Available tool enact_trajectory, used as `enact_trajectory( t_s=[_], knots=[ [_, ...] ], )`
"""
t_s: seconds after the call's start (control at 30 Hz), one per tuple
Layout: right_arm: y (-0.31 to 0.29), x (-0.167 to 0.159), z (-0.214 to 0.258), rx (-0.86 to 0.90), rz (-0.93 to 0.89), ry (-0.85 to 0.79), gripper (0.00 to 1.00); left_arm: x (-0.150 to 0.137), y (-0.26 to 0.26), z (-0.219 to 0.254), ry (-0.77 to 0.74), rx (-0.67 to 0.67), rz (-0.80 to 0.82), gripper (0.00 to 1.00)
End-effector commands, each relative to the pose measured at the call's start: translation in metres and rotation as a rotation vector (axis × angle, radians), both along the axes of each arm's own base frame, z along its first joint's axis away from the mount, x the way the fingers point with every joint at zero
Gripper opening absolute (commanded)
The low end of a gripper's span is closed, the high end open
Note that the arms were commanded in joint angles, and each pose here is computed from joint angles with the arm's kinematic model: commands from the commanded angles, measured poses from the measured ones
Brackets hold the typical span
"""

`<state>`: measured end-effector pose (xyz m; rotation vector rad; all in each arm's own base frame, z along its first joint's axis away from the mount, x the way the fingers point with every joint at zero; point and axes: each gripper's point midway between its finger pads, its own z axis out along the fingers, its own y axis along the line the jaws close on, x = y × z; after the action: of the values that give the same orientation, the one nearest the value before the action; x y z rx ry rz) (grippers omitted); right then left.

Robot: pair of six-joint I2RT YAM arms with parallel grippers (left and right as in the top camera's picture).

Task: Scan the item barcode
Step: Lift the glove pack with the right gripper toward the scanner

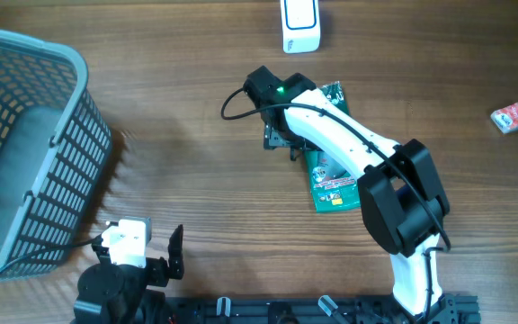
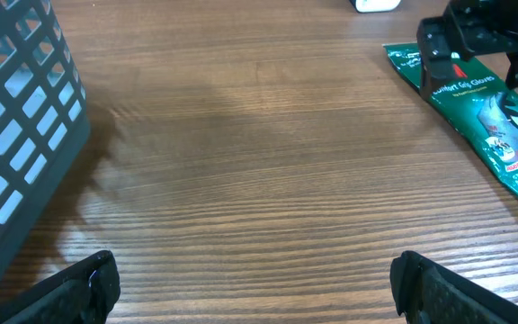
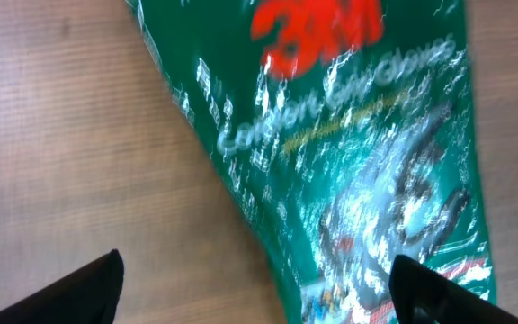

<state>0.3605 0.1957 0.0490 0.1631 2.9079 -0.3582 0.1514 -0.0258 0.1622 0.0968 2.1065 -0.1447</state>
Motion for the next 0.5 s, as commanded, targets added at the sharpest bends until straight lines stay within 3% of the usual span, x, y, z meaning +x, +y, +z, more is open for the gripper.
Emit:
enact_trajectory(
  t_s=[0.0,0.27,0.37,0.47],
  knots=[
    [-0.018,0.012,-0.01,-0.102,0.042,-0.062,1.0,0.0,-0.001,0.003,-0.011,-0.009,-0.002,1.0],
    [-0.062,-0.005,-0.059,-0.126,0.129,0.092,0.99,0.0,-0.001,0.003,-0.011,-0.009,-0.002,1.0],
    [-0.061,-0.011,-0.081,0.012,0.295,0.194,0.77,0.0,-0.001,0.003,-0.011,-0.009,-0.002,1.0],
    [-0.066,-0.024,-0.098,0.1,0.355,0.256,0.73,0.0,-0.001,0.003,-0.011,-0.009,-0.002,1.0]
  ],
)
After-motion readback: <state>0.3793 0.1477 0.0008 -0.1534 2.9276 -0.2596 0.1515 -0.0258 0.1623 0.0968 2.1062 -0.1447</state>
